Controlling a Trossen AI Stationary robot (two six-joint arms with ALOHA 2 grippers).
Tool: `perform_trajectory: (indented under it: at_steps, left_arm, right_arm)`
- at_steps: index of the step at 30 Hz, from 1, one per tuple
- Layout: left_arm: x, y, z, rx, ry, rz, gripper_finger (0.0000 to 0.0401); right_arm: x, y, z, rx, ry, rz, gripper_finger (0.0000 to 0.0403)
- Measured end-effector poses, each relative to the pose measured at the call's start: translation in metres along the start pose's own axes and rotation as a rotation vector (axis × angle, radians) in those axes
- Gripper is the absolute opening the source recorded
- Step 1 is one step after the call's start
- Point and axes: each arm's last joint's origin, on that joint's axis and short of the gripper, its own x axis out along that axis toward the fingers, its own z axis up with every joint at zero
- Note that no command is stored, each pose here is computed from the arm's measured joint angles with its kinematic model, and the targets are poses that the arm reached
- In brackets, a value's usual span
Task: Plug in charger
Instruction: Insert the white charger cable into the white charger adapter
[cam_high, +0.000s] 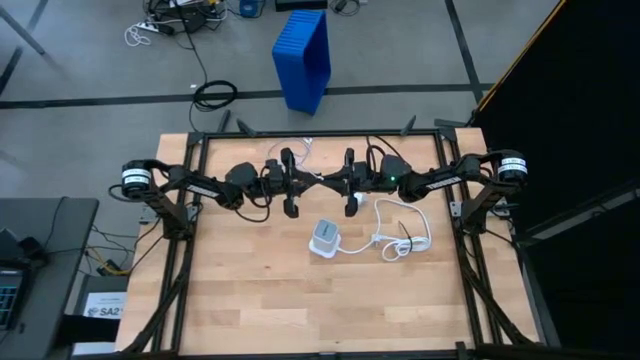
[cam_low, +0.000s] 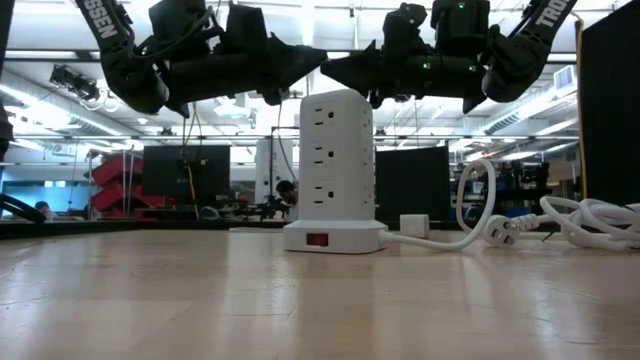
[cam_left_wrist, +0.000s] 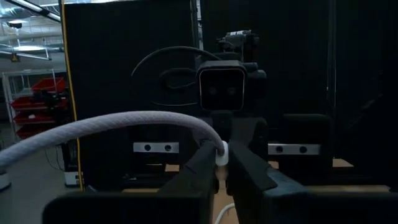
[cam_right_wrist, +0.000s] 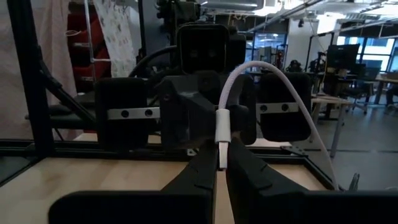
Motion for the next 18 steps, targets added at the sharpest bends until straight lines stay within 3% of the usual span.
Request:
perform_trajectory:
  at_steps: [11,18]
  left_arm:
    - [-0.0002,-0.0002,-0.0019,0.018,0.019,-0.006,0.0002]
    - [-0.004,0.0026,0.0054,0.044,0.1,-0.001,0.0001]
  right_arm:
    - [0.0,0.0001,-0.0026,-0.003,0.026,0.003,0.0002]
    - [-0.0062,-0.0026,-0.004,0.008,0.164,-0.01,0.0057]
